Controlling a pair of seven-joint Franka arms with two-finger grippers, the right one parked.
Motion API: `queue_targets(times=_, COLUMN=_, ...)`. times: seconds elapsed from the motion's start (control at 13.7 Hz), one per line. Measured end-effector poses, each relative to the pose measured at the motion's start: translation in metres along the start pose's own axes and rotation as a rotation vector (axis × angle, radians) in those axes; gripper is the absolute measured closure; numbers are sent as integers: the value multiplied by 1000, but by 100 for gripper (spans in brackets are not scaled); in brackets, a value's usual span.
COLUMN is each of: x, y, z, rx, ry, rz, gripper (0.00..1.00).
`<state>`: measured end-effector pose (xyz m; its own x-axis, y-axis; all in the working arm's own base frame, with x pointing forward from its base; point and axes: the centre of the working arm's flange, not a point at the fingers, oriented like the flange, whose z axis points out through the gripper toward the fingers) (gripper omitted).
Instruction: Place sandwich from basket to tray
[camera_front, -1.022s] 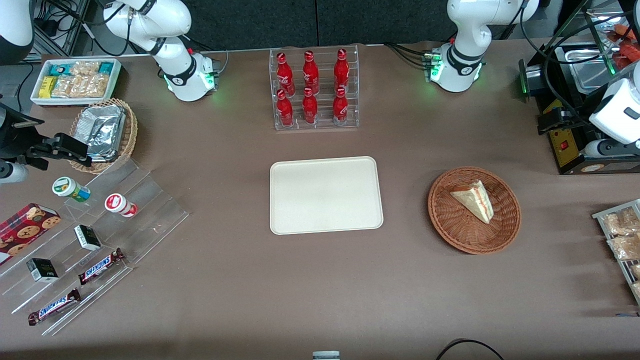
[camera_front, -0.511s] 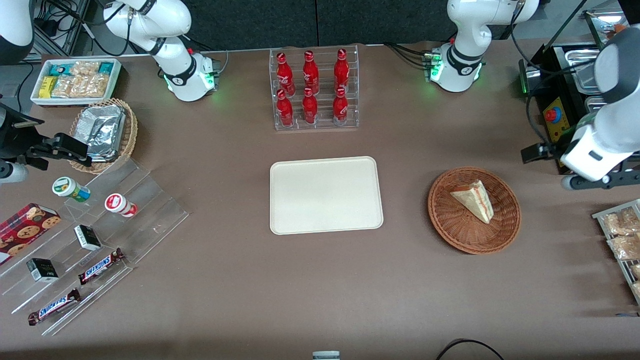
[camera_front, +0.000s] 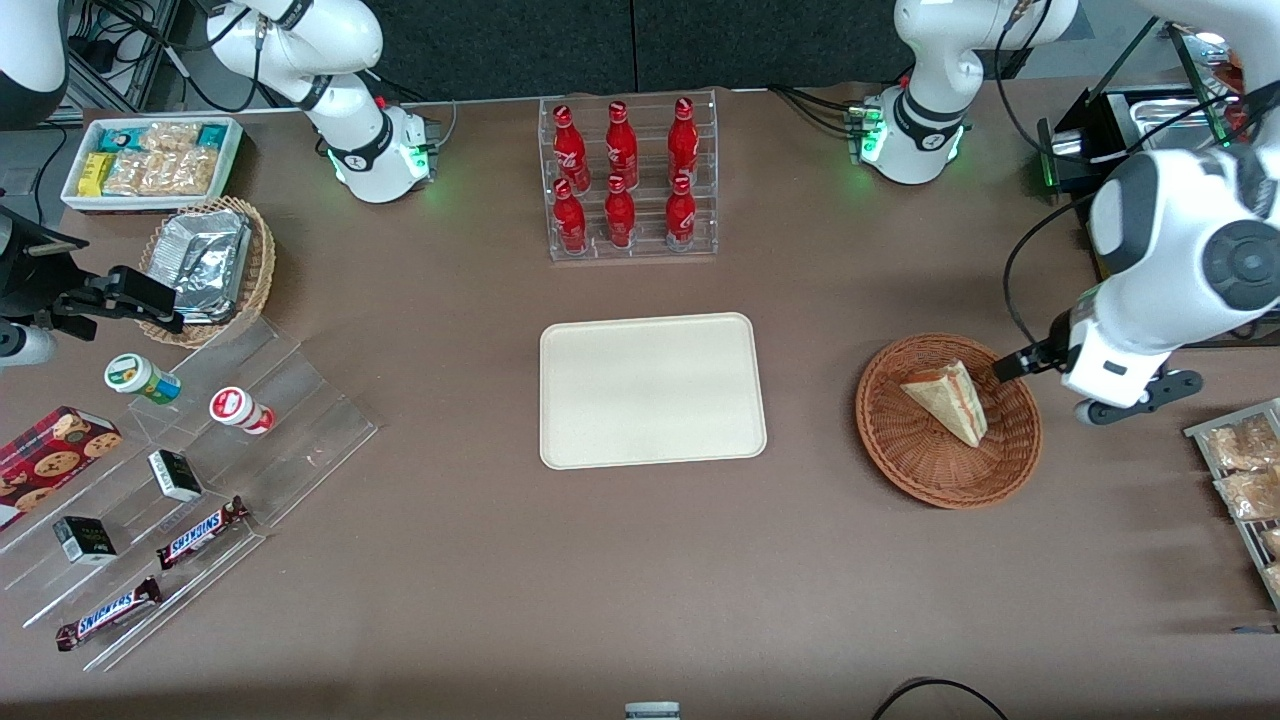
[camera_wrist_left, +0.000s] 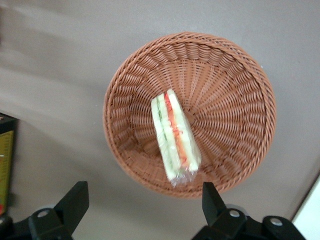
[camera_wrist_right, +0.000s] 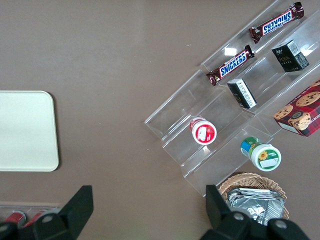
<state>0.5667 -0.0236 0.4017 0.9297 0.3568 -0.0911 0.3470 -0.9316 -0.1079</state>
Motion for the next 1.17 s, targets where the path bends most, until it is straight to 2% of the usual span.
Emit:
queue_targets(times=0.15, x=-1, y=3, z=20, rx=-10, ry=16, rz=-76, gripper=0)
queue_targets(times=0.36, x=-5, y=19, z=37, rx=-11, ry=18, rz=-150, gripper=0)
queue_targets(times=0.73, x=-9, y=46, z=59, rx=-12, ry=24, rz=-222, gripper=0)
queue_targets(times=0.95, x=-7, y=49, z=81, rx=-30, ry=45, rz=-239, gripper=0)
queue_targets(times=1.17, x=-9, y=50, z=101, rx=-21, ry=29, rz=-254, gripper=0)
